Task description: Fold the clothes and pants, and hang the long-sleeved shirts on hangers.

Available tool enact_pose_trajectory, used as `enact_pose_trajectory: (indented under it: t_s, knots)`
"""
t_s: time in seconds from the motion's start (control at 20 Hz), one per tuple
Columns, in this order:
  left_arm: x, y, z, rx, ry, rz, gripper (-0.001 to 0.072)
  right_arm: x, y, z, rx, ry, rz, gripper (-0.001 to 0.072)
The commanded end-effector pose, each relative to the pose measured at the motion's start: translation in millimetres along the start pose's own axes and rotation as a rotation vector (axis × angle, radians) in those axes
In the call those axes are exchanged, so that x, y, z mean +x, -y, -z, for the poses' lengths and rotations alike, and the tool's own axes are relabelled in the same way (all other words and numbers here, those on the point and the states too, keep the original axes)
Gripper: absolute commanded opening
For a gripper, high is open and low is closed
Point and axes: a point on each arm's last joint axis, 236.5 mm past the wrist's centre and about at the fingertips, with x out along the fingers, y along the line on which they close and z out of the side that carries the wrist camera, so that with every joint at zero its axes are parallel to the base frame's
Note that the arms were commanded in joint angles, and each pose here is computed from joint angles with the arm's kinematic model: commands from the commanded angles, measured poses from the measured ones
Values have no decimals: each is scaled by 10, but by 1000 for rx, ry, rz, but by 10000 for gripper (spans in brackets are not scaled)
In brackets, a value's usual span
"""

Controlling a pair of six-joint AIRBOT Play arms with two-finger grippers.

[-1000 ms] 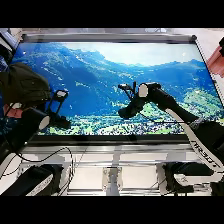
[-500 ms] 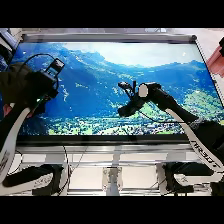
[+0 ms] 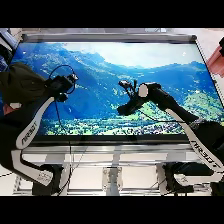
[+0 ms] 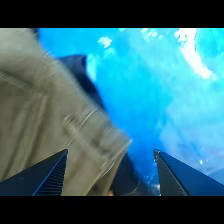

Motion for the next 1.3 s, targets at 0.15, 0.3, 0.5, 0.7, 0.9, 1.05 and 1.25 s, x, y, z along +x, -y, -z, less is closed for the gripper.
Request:
enact_pose_trajectory:
  t_s: [0.15, 0.3, 0.5, 0.7, 0.9, 1.05, 1.25]
  knots:
    - [344, 181, 7, -34, -56, 10, 613, 4, -7, -5, 12, 2, -2, 38]
    - [352, 76, 24, -41, -59, -30, 613, 4, -6, -6, 12, 2, -1, 38]
    - [356, -102, 48, -38, -63, -97, 612, 4, -6, -6, 12, 2, -1, 38]
    - [351, -162, 42, -44, -58, -120, 612, 4, -5, -15, 11, 6, -1, 38]
    - [416, -217, 131, -88, -76, -119, 610, 4, -4, -14, 11, 6, 0, 38]
    - [489, -261, 238, -123, -98, -111, 582, 4, -4, -15, 9, 6, 0, 38]
    - [522, -217, 217, -152, -83, -83, 570, 3, -1, -58, 9, 24, 1, 38]
